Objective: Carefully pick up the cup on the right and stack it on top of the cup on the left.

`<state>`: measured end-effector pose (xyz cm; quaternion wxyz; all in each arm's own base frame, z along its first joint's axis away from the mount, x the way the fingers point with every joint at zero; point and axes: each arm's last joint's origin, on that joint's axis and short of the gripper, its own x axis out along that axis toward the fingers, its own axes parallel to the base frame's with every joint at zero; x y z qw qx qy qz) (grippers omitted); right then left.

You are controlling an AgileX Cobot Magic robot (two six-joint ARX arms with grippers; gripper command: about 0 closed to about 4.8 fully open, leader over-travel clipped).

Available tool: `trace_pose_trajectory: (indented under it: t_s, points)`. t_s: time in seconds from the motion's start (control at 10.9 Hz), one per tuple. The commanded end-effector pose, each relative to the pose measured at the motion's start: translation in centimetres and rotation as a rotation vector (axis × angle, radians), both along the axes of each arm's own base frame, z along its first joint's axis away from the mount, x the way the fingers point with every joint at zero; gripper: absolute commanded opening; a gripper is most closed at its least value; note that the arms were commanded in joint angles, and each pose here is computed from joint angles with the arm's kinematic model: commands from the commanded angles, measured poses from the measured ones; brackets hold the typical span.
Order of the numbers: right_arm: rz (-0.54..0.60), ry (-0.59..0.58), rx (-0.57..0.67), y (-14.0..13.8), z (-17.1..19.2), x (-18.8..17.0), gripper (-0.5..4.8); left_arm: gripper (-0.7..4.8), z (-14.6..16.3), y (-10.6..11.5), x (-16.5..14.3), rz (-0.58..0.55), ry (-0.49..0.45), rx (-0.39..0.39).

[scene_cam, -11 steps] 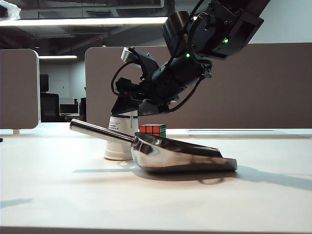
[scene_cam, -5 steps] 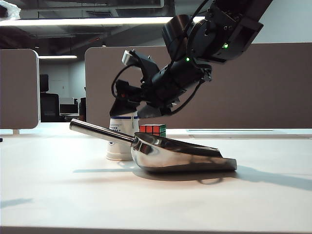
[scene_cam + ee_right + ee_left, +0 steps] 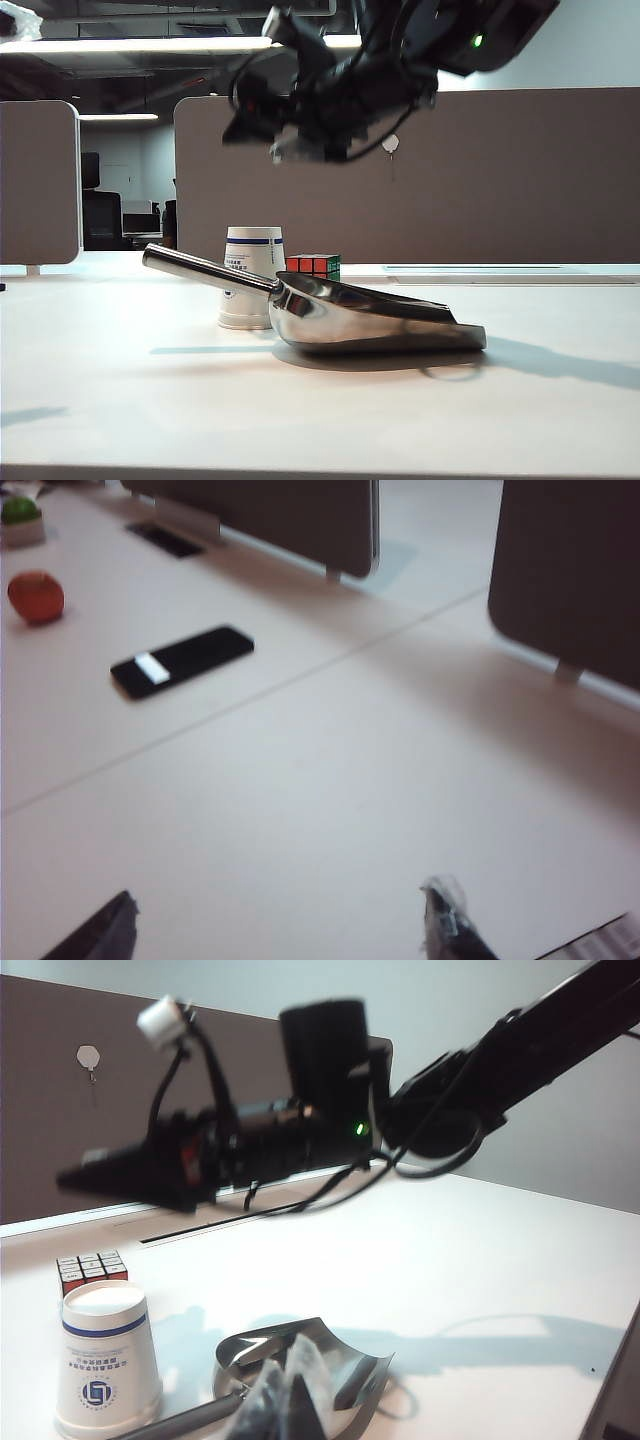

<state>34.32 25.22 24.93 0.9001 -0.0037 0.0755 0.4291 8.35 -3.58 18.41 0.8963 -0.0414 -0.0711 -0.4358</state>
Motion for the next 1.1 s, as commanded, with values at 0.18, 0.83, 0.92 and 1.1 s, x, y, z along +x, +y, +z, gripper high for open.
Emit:
trace_pose_trajectory:
  t_s: [0.18,0.83,0.92,1.1]
  points:
    - [-0.350,-0.011,-0.040,-11.4,6.9,1.0,3.66,-0.05,0.3,0.2,0.2,0.108,-0.005,-0.032]
    - [-0.560,0.046,-0.137,-23.9,9.7,-4.9,2.36,-0.05,0.3,0.8,0.6,0.349,0.010,-0.084]
    - [-0.560,0.051,-0.139,-23.9,9.3,-5.4,2.29,-0.05,0.3,0.8,0.6,0.349,0.010,-0.084]
    - [-0.563,0.062,-0.114,-24.0,6.1,-12.4,1.98,-0.05,0.2,0.8,0.6,0.350,0.014,-0.083]
